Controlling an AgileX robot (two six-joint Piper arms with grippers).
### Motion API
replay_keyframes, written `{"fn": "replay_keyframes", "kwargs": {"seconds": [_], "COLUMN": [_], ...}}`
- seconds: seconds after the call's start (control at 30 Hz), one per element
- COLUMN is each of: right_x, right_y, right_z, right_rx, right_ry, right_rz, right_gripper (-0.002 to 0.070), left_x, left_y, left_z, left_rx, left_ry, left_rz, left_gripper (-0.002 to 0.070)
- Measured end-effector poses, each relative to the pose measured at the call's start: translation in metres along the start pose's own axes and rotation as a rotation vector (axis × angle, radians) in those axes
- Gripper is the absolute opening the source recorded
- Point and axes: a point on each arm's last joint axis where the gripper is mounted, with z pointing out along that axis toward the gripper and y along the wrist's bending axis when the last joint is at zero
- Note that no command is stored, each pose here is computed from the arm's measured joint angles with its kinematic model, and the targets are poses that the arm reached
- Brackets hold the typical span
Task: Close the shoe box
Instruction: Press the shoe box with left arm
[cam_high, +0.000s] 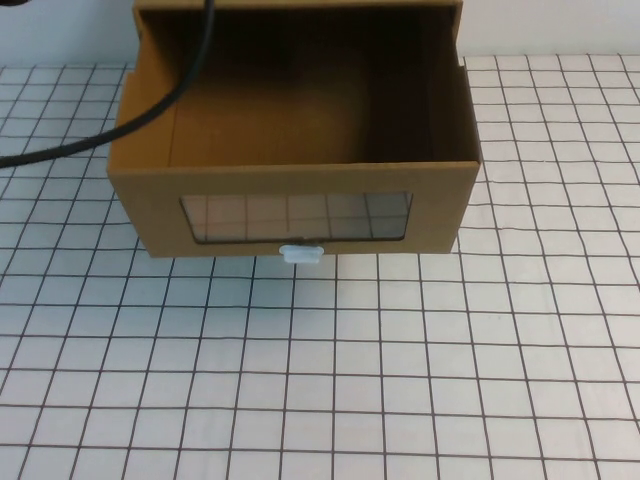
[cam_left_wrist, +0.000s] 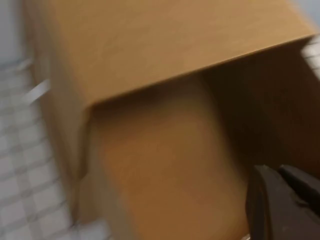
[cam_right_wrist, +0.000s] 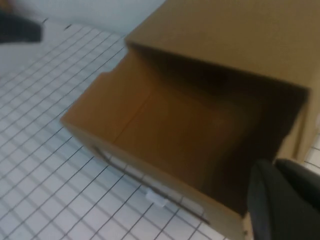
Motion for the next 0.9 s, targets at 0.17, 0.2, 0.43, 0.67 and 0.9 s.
{"fn": "replay_keyframes", "kwargs": {"seconds": [0.17, 0.2, 0.43, 0.67, 0.9], "right_x": [0.010, 0.013, 0.040, 0.063, 0.094], "right_y": [0.017, 0.024, 0.073, 0.109, 0.125], "right_z": [0.046, 0.052, 0.067, 0.096, 0.154], "right_rx": [-0.195, -0.221, -0.286, -0.370, -0.395], "right_ry": [0.139, 0.167, 0.333, 0.452, 0.597], "right_rz": [-0.177, -0.215, -0.512, -0.567, -0.576], "right_gripper": [-0.0013, -0.0014, -0.0013, -0.0013, -0.0013], "left_x": [-0.011, -0.013, -0.038, -0.050, -0.040], "left_y": [-0.003, -0.001, 0.019, 0.040, 0.060], "left_z": [0.025, 0.030, 0.079, 0.129, 0.171], "left_rx": [0.176, 0.186, 0.275, 0.344, 0.331], "left_ry": [-0.059, -0.060, -0.053, -0.032, 0.005], "left_rz": [0.091, 0.092, 0.072, 0.019, -0.065], "left_gripper": [-0.0004, -0.0004, -0.0004, -0.0004, -0.0004]}}
